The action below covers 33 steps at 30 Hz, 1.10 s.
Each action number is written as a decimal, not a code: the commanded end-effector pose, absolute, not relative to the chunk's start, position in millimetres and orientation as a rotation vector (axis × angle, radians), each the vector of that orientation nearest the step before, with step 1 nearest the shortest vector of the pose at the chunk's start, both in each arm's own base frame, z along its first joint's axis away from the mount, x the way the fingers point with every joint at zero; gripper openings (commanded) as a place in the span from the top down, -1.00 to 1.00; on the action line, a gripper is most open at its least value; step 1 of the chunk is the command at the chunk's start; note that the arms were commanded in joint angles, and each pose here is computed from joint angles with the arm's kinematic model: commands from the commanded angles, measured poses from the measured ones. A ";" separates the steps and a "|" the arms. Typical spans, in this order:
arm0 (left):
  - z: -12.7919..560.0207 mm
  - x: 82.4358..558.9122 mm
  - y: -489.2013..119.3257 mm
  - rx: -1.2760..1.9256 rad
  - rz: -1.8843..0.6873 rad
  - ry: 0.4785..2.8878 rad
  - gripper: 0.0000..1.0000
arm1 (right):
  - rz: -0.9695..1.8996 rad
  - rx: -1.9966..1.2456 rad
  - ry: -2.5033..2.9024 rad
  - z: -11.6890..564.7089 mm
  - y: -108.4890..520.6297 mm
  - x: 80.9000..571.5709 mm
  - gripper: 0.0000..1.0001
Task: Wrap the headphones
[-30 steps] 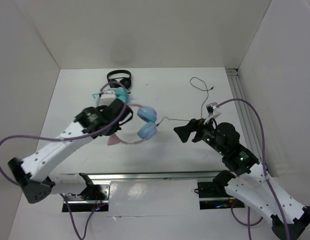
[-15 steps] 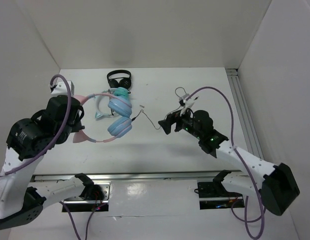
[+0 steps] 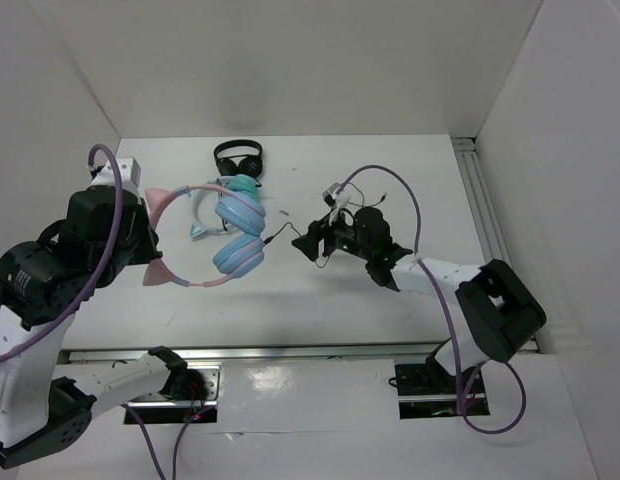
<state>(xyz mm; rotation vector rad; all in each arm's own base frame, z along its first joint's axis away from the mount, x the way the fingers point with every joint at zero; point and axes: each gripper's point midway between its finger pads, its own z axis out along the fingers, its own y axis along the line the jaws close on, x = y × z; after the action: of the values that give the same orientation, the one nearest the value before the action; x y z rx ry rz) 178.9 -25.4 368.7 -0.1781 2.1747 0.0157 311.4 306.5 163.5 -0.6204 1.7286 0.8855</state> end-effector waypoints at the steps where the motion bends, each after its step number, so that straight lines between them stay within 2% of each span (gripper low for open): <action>1: 390.1 180.8 -32.4 -0.201 -0.086 2.097 1.00 | 0.969 -0.640 1.561 201.7 328.7 323.8 -0.45; 2: 389.8 180.7 -32.5 -0.204 -0.091 2.100 1.00 | 0.992 -0.646 1.578 192.2 332.5 323.4 -0.33; 3: 389.8 180.7 -32.5 -0.204 -0.091 2.100 1.00 | 1.014 -0.644 1.549 197.0 335.6 323.5 0.18; 4: 389.8 180.7 -32.9 -0.214 -0.097 2.099 1.00 | 1.018 -0.623 1.546 197.8 333.4 327.8 0.32; 6: 386.7 181.2 -33.2 -0.212 -0.090 2.108 1.00 | 1.037 -0.605 1.521 196.8 333.1 326.0 0.44; 7: 386.6 181.2 -33.2 -0.212 -0.090 2.108 1.00 | 1.051 -0.578 1.516 199.2 330.1 327.3 0.82; 8: 379.2 182.6 -32.2 -0.211 -0.066 2.127 1.00 | 1.061 -0.569 1.513 199.3 329.7 326.0 1.00; 12: 364.1 196.8 -30.0 -0.220 0.009 2.132 1.00 | 0.972 -0.510 1.511 217.3 309.2 329.6 1.00; 14: 355.4 202.5 -23.8 -0.241 0.069 2.123 1.00 | 0.845 -0.495 1.594 210.8 300.5 323.5 1.00; 15: 344.1 205.8 -15.3 -0.257 0.154 2.131 1.00 | 0.727 -0.394 1.566 235.6 279.2 328.5 1.00; 16: 337.7 210.8 -14.5 -0.271 0.185 2.138 1.00 | 0.635 -0.379 1.628 226.8 266.4 325.2 1.00; 17: 322.2 214.1 -14.6 -0.269 0.231 2.176 1.00 | 0.555 -0.298 1.602 247.3 249.2 320.3 1.00; 19: 313.2 223.4 -19.7 -0.264 0.242 2.189 1.00 | 0.499 -0.296 1.630 252.8 236.9 307.3 1.00; 22: 289.1 237.3 -44.0 -0.190 0.186 2.262 1.00 | 0.577 -0.434 1.532 292.3 247.6 268.7 1.00; 26: 259.2 244.5 -103.0 0.172 0.074 2.345 1.00 | 0.630 -0.691 1.490 313.2 275.1 221.7 1.00; 28: 249.6 236.2 -135.5 0.337 -0.017 2.360 1.00 | 0.558 -0.719 1.536 310.0 274.2 222.8 1.00; 33: 240.4 186.9 -214.6 0.835 -0.224 2.212 1.00 | 0.404 -0.653 1.607 295.6 256.7 236.6 1.00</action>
<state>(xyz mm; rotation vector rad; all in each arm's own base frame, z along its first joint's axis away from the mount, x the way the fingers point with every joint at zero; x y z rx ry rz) 206.5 -167.4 221.8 0.6170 2.3768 -0.0082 224.8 278.6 309.8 -0.6627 1.5321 0.5754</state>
